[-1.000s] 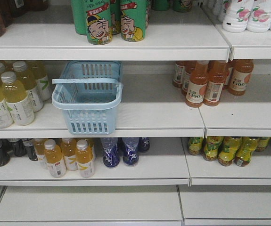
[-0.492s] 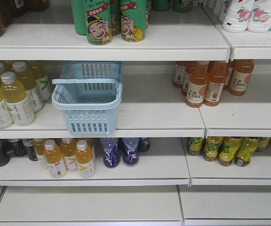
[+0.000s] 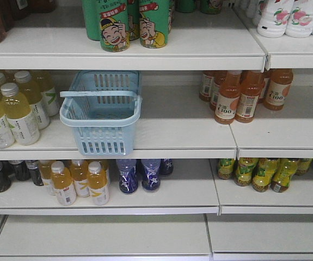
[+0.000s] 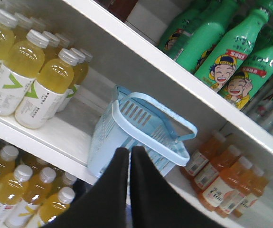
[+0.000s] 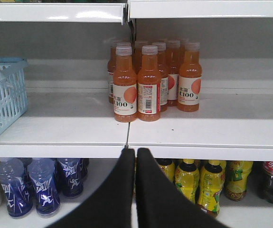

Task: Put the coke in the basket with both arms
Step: 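Reach the left gripper to the light-blue basket handle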

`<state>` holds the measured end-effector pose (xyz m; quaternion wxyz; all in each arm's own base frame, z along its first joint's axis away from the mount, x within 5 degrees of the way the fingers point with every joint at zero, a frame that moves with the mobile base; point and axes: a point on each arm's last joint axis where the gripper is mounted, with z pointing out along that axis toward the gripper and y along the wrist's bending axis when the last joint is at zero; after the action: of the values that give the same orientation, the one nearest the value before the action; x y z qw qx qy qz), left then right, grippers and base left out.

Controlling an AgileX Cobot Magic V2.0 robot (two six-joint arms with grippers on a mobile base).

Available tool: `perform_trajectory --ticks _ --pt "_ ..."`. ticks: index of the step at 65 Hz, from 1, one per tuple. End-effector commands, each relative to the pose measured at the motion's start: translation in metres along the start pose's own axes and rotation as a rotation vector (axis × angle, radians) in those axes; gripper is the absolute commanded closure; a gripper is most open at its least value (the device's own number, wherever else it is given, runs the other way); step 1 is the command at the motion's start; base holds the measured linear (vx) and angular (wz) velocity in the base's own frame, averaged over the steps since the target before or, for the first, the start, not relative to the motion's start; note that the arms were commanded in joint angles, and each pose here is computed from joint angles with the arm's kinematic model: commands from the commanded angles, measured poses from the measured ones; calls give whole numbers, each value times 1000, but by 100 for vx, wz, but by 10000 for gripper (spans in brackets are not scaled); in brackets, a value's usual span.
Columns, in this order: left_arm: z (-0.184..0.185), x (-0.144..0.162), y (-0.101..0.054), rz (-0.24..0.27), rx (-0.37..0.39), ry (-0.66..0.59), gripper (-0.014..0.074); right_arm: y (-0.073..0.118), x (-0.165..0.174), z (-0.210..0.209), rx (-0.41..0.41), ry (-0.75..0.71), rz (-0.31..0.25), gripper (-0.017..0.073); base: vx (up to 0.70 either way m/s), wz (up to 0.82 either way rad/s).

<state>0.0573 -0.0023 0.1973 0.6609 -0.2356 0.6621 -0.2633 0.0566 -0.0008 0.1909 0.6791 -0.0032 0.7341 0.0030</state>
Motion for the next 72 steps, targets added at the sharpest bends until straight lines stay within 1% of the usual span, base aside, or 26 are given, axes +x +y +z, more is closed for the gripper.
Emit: perform_trajectory --ticks 1,3,5,6,7,8,12,13,15,16,19,22,24,27,29,32,34,35,38,41,47,48,52,59,69,72 --pt "-4 -17 -13 -105 91 -115 599 1 -5 -1 -8 -72 -18 564 0 0" --pt "-4 -18 -13 -126 99 -126 599 1 -5 -1 -8 -72 -18 564 0 0" --pt "-5 -21 -15 -182 118 -156 599 1 -5 -1 -8 -72 -18 564 0 0" --pt "-5 -21 -15 -196 121 -161 599 1 -5 -1 -8 -72 -18 564 0 0" --pt "-5 -23 -15 -241 130 -176 599 1 -5 -1 -8 -72 -18 564 0 0" --pt "-5 -24 -15 -289 138 -185 599 1 -5 -1 -8 -72 -18 564 0 0" --pt "-7 -30 -15 -563 170 -229 599 1 -5 -1 -8 -72 -18 564 0 0" --pt "-7 -32 -14 -663 181 -241 599 1 -5 -1 -8 -72 -18 564 0 0" --pt "-8 -34 -13 -802 198 -257 599 1 -5 -1 -8 -72 -18 564 0 0" --pt "-8 -37 -14 -897 215 -266 599 1 -5 -1 -8 -72 -18 564 0 0" --pt "-11 -44 -18 -1055 265 -276 599 1 -5 -1 -8 -72 -18 564 0 0" --pt "-15 -56 -29 -1105 330 -286 599 1 -5 -1 -8 -72 -18 564 0 0" --pt "-19 -65 -36 -1100 374 -297 599 1 -5 -1 -8 -72 -18 564 0 0" --pt "-29 -83 -53 -1046 464 -332 599 1 -5 -1 -8 -72 -18 564 0 0" --pt "-37 -97 -65 -976 529 -367 599 1 -5 -1 -8 -72 -18 564 0 0" --pt "-51 -118 -87 -832 621 -428 599 1 -5 -1 -8 -72 -18 564 0 0" --pt "-56 -128 -97 -755 658 -457 599 1 -5 -1 -8 -72 -18 564 0 0" --pt "-60 -134 -104 -697 680 -475 599 1 -5 -1 -8 -72 -18 564 0 0" --pt "-64 -147 -121 -587 718 -501 599 1 -5 -1 -8 -72 -18 564 0 0" --pt "-64 -159 -135 -511 742 -504 599 1 -5 -1 -8 -72 -18 564 0 0" --pt "-47 -172 -158 -392 741 -457 599 1 -5 -1 -8 -72 -18 564 0 0" --pt "-41 -174 -161 -390 736 -440 599 1 -5 -1 -8 -72 -18 564 0 0" --pt "-19 -174 -168 -340 722 -376 599 1 -5 -1 -8 -72 -18 564 0 0" --pt "29 -162 -171 -333 700 -228 589 1 -5 -1 -8 -72 -18 564 0 0" --pt "90 -139 -166 -455 684 -20 526 1 -5 -1 -8 -72 -18 564 0 0" --pt "107 -131 -162 -463 671 22 491 1 -5 -1 -8 -72 -18 564 0 0"
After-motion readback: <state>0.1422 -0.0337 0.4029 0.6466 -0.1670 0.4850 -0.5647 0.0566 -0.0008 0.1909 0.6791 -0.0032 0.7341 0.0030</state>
